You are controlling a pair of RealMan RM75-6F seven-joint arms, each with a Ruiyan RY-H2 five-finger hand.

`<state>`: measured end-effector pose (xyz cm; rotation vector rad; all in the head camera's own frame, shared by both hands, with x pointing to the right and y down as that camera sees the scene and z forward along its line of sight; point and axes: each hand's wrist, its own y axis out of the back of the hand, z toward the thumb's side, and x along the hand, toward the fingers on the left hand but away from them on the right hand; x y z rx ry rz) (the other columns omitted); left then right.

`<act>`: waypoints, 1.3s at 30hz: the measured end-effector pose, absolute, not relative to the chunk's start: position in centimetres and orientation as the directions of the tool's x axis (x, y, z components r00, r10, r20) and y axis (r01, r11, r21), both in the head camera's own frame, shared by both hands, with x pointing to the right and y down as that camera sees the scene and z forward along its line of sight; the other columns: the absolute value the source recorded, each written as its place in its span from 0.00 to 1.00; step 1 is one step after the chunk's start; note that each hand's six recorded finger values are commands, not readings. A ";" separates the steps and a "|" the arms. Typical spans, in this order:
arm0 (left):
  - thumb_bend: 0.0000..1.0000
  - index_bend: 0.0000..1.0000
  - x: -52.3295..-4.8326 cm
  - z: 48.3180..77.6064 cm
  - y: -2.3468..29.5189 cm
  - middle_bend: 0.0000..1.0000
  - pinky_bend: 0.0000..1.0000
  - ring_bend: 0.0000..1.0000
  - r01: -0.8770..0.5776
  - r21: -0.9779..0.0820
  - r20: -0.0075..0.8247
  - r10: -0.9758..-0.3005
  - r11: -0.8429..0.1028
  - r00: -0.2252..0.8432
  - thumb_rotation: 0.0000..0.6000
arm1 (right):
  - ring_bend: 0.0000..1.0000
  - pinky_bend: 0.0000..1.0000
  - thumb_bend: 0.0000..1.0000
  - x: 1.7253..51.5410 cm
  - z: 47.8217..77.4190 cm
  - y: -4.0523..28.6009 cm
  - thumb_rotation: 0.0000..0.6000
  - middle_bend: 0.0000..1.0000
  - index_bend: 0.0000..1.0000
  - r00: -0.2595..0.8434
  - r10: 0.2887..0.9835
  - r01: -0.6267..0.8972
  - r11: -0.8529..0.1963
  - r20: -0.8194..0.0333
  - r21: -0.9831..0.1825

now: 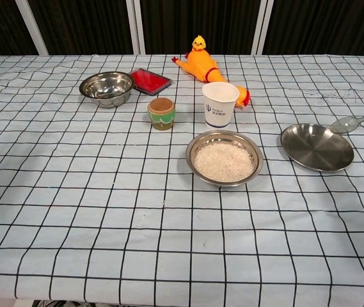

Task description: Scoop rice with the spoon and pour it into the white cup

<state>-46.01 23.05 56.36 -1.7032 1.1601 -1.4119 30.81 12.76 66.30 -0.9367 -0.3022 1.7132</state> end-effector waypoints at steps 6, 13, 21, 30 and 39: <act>0.02 0.00 -46.1 56.5 23.0 0.00 0.00 0.00 -0.232 -0.880 0.419 -0.907 -0.415 0.033 1.00 | 1.00 1.00 0.41 31.0 67.9 13.0 1.00 1.00 0.65 -0.119 0.887 -0.682 -0.400 -0.447 -0.613; 0.02 0.00 -46.1 56.5 22.8 0.00 0.00 0.00 -0.232 -0.879 0.422 -0.906 -0.417 0.031 1.00 | 1.00 1.00 0.40 30.9 69.7 13.6 1.00 1.00 0.65 -0.166 0.867 -0.642 -0.457 -0.471 -0.616; 0.02 0.00 -46.1 56.7 22.9 0.00 0.00 0.00 -0.230 -0.875 0.431 -0.902 -0.427 0.033 1.00 | 1.00 1.00 0.39 30.6 70.9 14.0 1.00 1.00 0.58 -0.181 0.855 -0.618 -0.483 -0.486 -0.620; 0.02 0.00 -46.1 56.7 22.7 0.00 0.00 0.00 -0.234 -0.874 0.431 -0.902 -0.425 0.029 1.00 | 1.00 1.00 0.35 30.3 71.2 14.4 1.00 1.00 0.41 -0.180 0.851 -0.606 -0.491 -0.493 -0.626; 0.02 0.00 -46.1 56.6 22.8 0.00 0.00 0.00 -0.232 -0.875 0.429 -0.903 -0.424 0.032 1.00 | 1.00 1.00 0.29 29.7 70.7 14.9 1.00 1.00 0.16 -0.163 0.851 -0.597 -0.488 -0.499 -0.637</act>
